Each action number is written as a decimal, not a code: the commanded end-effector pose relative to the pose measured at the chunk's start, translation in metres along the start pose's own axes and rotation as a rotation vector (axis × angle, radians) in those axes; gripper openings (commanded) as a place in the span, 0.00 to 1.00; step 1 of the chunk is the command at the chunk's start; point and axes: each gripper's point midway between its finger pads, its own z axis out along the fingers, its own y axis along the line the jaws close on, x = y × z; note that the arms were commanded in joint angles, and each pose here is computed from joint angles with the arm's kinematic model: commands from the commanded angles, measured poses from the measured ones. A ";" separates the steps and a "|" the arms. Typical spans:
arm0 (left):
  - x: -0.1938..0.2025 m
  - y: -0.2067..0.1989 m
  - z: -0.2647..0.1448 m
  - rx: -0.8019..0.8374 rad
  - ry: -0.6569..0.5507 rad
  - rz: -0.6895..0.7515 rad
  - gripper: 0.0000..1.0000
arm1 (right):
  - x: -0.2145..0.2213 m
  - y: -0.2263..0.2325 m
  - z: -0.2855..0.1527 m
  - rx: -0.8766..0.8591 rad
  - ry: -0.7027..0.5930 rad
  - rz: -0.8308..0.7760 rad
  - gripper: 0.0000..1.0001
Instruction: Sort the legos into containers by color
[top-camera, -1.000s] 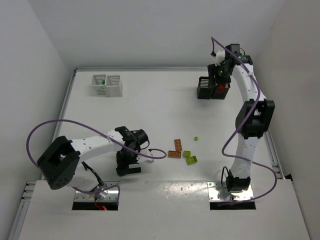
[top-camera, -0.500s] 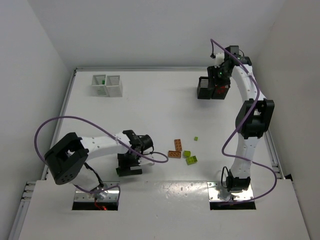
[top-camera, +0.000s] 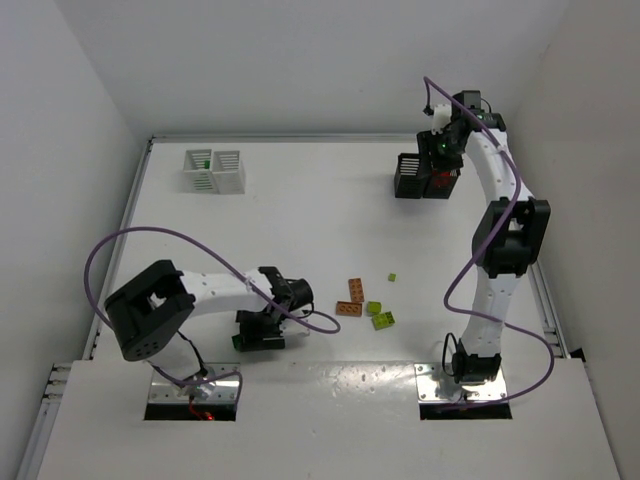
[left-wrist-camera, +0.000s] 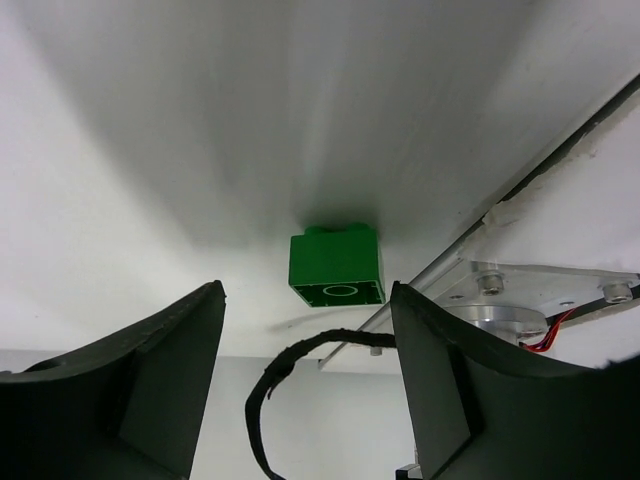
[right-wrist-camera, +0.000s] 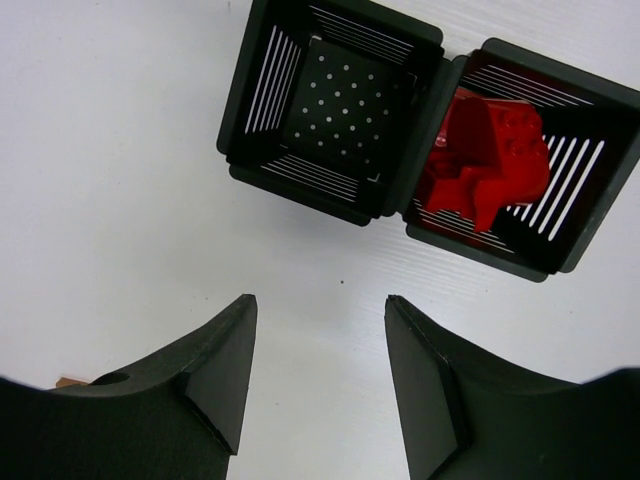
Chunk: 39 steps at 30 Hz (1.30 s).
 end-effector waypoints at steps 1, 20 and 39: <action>-0.003 -0.001 -0.001 -0.015 0.015 0.015 0.73 | -0.016 -0.005 -0.022 0.027 -0.071 -0.019 0.55; -0.003 -0.011 0.005 0.064 0.084 0.034 0.59 | -0.018 -0.006 -0.018 0.024 -0.060 -0.017 0.55; -0.010 -0.008 0.005 0.060 0.073 0.033 0.33 | -0.013 0.006 -0.025 -0.004 -0.052 -0.034 0.55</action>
